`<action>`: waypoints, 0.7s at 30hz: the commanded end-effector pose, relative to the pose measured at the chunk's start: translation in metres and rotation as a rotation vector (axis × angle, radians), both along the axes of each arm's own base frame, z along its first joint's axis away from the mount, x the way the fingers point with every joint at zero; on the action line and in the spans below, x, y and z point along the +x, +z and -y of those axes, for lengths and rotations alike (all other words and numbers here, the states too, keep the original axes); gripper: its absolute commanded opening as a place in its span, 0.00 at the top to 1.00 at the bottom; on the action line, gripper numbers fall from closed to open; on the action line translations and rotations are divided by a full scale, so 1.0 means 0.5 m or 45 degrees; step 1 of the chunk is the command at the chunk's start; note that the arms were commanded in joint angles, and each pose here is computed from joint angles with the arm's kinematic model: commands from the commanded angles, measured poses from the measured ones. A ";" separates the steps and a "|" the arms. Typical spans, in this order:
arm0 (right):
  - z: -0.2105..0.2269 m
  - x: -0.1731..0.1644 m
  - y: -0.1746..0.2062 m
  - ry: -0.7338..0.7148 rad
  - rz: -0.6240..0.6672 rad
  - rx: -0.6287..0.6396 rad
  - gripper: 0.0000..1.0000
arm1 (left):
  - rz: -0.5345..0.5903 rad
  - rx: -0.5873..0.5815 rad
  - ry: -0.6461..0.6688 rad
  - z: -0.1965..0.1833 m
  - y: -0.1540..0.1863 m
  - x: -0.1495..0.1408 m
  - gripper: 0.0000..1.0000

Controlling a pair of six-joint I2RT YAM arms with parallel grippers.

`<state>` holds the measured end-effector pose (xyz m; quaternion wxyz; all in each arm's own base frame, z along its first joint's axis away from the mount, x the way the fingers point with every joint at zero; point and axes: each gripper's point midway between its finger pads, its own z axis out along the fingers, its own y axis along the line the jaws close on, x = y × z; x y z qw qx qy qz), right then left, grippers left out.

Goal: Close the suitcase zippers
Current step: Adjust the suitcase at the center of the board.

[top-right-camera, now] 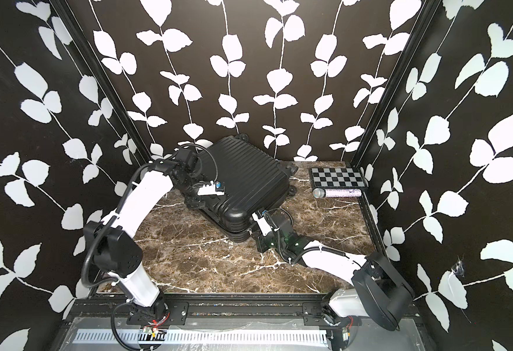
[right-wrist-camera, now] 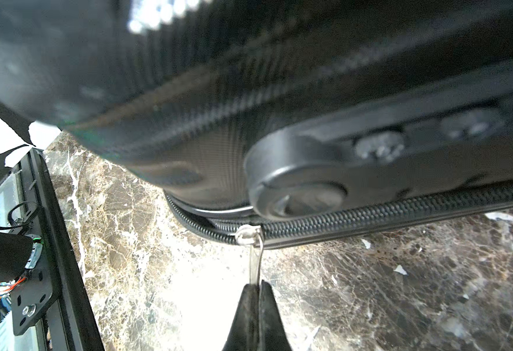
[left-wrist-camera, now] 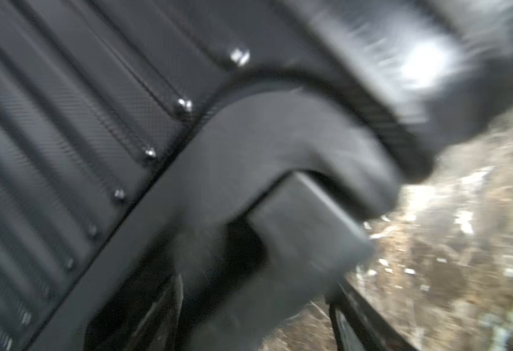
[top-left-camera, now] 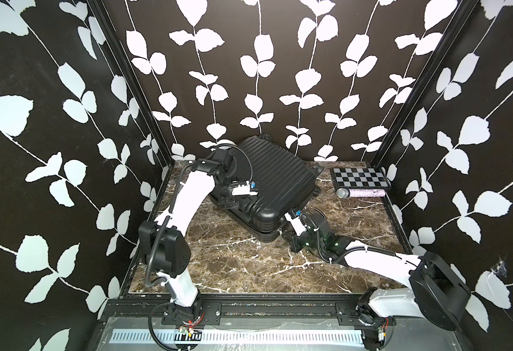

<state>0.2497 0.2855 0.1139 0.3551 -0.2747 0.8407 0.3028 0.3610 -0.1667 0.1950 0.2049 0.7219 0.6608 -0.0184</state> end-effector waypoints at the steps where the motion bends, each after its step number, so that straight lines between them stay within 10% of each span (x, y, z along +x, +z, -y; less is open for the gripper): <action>1: 0.005 0.010 0.002 -0.024 -0.011 -0.006 1.00 | 0.094 0.059 -0.087 -0.006 -0.007 0.020 0.25; 21: 0.097 0.031 -0.012 -0.167 0.032 -0.142 1.00 | -0.069 0.132 0.016 0.044 -0.010 -0.076 0.78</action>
